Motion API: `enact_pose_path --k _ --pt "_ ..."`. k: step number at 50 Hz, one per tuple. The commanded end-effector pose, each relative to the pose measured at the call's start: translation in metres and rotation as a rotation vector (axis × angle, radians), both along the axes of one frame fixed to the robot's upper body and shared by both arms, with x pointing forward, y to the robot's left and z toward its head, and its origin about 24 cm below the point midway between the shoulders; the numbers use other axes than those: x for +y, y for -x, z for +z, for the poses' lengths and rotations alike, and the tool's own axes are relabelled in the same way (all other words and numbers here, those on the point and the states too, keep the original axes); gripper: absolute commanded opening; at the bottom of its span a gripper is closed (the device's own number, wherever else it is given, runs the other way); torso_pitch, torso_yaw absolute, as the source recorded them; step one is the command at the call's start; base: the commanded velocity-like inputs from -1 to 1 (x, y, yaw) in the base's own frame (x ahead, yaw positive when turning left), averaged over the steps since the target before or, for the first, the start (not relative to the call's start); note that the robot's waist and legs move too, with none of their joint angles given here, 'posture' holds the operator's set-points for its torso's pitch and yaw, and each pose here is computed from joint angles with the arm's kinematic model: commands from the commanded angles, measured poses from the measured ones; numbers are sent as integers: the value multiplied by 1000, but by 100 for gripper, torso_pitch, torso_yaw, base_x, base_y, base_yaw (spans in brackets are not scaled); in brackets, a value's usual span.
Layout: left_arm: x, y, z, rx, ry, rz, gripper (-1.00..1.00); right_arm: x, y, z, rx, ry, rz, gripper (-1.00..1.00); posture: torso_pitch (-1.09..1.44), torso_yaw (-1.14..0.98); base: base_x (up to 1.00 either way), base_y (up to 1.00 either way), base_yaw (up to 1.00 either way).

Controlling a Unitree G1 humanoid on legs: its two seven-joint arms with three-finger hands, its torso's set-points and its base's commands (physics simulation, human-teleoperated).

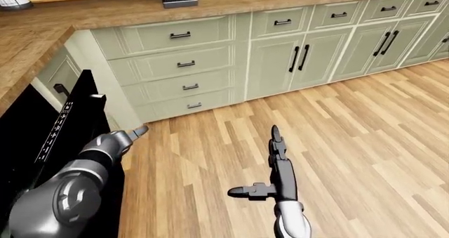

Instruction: Close the dishwasher door

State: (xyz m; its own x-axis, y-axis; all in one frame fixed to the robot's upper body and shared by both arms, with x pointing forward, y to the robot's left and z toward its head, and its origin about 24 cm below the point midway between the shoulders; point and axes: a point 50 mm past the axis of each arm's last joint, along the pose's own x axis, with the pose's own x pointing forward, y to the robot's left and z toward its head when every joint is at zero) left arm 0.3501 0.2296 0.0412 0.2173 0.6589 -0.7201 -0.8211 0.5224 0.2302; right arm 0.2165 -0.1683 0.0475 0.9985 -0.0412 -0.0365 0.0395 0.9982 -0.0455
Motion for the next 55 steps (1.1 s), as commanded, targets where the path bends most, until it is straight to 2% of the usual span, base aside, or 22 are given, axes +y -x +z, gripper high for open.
enact_pose_path --k 1,7,11,16,23,55 --pt "18 -2 16 -29 -82 73 100 1 -3 16 -87 6 6 100 0 0 0 0 0" --pt "22 -1 15 -28 -89 76 100 1 -2 14 -89 5 6 100 0 0 0 0 0" --pt "25 0 13 -32 -112 44 100 2 -3 15 -89 4 7 100 0 0 0 0 0" --pt "30 4 9 -19 -111 57 100 2 -4 15 -89 2 8 100 0 0 0 0 0" --pt "33 4 9 -19 -123 40 100 2 -4 13 -89 -3 10 100 0 0 0 0 0" --pt "52 12 9 -18 -127 78 100 3 -4 17 -95 -10 13 100 0 0 0 0 0"
